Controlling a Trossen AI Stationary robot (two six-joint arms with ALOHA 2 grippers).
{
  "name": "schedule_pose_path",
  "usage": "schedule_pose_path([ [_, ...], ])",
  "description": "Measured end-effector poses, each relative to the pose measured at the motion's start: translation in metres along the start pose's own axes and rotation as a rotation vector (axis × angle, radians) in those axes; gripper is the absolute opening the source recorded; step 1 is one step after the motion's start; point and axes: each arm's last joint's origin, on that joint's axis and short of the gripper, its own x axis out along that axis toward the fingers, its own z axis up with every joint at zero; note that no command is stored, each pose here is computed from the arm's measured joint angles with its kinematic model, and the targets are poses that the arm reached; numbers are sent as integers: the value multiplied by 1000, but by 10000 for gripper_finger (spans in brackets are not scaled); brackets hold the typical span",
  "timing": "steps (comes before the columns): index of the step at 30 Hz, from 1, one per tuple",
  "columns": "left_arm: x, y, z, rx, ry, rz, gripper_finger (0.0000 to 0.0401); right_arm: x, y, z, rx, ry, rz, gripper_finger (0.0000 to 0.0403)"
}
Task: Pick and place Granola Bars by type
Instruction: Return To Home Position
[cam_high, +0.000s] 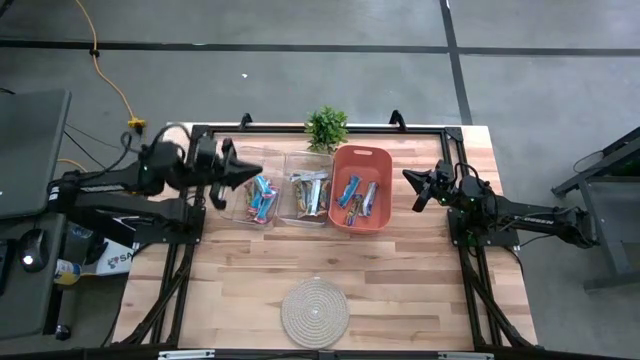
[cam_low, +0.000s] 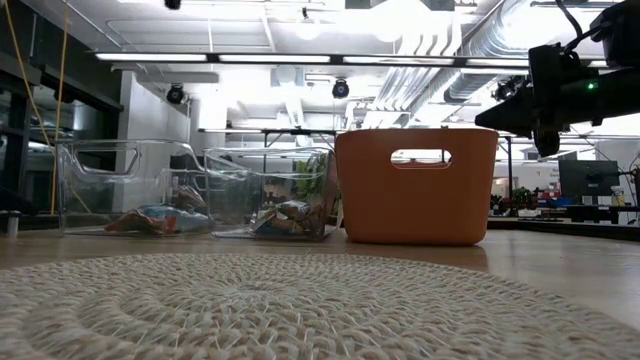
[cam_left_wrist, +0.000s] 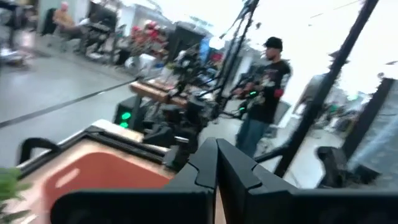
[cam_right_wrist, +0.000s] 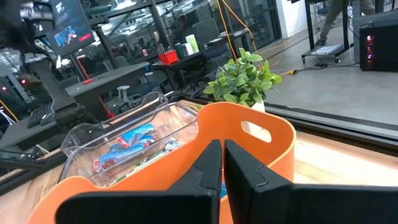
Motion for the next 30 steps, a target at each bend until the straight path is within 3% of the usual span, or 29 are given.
schedule_pose_path([
  [9,-38,10,-59,11,-23,-82,0,0,0,0,0,0,0,0],
  [22,-83,27,-100,-2,-126,-199,0,0,0,0,0,0,0,0],
  [30,-82,34,-121,1,-80,-205,0,0,0,0,0,1,0,0],
])
